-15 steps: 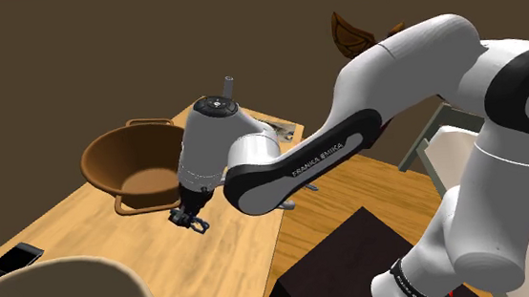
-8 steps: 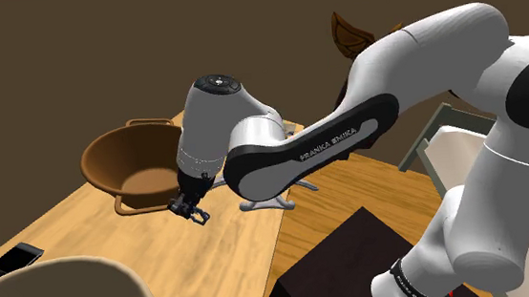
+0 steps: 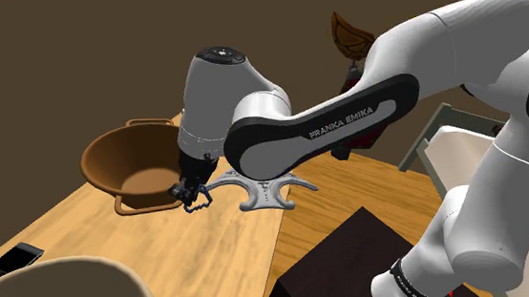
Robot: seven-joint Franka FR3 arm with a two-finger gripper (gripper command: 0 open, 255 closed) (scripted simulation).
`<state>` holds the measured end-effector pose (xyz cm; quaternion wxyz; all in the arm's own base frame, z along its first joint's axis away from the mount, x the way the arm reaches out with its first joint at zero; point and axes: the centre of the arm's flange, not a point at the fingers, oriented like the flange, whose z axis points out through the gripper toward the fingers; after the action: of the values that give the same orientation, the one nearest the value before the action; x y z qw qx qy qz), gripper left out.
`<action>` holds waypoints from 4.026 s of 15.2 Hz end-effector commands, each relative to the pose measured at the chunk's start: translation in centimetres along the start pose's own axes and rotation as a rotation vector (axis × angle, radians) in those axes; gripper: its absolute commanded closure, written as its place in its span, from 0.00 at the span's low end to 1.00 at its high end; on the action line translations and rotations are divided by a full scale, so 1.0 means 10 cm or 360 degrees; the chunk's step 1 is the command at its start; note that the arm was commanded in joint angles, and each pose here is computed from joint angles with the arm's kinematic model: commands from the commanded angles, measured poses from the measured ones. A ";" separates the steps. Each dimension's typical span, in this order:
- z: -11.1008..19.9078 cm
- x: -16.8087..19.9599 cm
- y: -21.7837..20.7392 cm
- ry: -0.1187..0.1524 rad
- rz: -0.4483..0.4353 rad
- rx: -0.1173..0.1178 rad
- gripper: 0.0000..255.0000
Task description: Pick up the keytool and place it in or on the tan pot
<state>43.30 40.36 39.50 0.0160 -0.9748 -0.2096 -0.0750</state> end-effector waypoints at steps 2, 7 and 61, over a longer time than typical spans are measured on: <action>-0.18 0.04 -0.03 0.0010 -0.0002 0.0004 1.00; -0.44 0.08 -0.03 0.0010 -0.0002 0.0004 1.00; -0.06 -0.14 -3.31 0.0010 -0.0002 0.0004 0.00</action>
<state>28.39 69.91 39.87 0.0177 -0.9744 -0.2102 -0.0778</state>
